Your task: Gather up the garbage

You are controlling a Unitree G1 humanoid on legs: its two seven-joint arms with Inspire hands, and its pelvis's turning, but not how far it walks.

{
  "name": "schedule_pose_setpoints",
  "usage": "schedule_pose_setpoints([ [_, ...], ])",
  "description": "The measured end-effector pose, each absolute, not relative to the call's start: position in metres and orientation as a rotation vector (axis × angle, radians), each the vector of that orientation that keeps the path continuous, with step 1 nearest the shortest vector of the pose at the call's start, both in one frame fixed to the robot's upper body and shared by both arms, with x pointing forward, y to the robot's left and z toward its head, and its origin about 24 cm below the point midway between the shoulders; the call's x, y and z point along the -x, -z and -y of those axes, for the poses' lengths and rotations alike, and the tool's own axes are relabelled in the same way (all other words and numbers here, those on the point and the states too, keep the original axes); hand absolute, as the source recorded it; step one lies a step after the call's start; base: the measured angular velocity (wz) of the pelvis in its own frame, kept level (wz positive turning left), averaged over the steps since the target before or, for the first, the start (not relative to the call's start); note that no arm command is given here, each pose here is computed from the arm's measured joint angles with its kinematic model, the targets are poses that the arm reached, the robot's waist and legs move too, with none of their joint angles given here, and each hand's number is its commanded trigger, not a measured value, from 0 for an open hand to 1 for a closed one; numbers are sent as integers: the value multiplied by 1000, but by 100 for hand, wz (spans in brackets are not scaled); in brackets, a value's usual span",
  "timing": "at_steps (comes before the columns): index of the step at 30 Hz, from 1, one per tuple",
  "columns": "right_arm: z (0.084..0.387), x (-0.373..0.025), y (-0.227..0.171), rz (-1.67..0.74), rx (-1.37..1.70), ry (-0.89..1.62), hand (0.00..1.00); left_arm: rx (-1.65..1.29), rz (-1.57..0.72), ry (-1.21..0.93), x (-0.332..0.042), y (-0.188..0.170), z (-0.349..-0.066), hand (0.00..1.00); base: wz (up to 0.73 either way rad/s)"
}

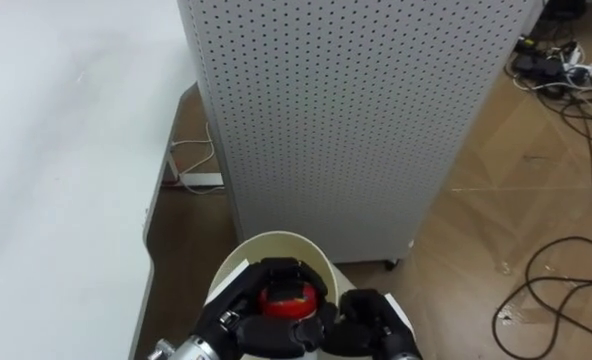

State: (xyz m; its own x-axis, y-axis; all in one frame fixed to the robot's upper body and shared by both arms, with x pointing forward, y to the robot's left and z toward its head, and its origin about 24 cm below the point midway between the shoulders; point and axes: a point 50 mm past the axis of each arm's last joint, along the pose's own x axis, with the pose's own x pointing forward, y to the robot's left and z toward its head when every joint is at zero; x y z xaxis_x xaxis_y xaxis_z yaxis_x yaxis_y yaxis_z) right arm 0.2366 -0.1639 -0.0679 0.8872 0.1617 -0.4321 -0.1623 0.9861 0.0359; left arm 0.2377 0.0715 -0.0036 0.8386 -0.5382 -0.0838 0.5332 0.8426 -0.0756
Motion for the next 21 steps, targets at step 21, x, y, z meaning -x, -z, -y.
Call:
schedule_pose_setpoints([
  [21, 160, -227, 75, -482, 7, -195, 100, 38, -70, 427, -250, -4, -85, 65, 0],
])
